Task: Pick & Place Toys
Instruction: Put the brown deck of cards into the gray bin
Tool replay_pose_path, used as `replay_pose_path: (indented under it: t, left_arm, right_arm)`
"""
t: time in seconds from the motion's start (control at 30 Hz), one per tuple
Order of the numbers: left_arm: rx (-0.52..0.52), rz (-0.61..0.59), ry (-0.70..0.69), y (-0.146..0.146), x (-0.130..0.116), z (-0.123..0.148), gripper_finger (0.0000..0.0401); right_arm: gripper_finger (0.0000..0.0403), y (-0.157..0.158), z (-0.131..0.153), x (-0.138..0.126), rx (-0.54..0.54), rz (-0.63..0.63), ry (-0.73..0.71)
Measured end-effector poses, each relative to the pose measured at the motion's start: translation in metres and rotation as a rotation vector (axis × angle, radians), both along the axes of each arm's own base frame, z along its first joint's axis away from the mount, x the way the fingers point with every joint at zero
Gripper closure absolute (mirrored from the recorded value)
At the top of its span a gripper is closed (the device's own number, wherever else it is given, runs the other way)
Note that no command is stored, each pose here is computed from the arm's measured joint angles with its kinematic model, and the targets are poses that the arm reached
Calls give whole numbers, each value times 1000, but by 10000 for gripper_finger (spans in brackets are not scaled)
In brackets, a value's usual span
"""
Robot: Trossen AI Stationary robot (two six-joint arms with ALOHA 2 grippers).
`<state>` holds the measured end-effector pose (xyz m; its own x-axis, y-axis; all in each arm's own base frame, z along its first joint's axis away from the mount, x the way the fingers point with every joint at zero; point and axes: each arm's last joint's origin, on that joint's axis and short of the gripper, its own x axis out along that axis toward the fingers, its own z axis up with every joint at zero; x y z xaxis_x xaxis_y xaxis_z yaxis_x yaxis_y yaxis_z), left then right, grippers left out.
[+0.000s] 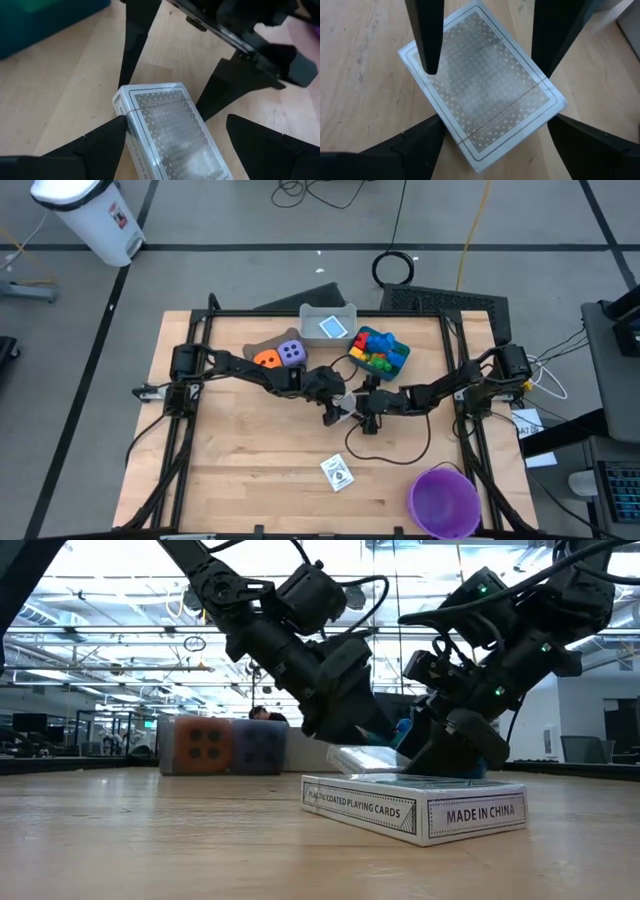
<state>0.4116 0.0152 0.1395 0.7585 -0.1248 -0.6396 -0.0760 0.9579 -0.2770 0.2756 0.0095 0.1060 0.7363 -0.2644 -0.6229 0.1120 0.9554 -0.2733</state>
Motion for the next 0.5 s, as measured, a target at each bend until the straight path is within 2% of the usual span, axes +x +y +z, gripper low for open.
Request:
replay_pose_path:
  t: [0.5]
  left_arm:
    - [-26,0,-55,-4,4,5,54]
  right_arm:
    - [62,0,0,0,-6,-11,-4]
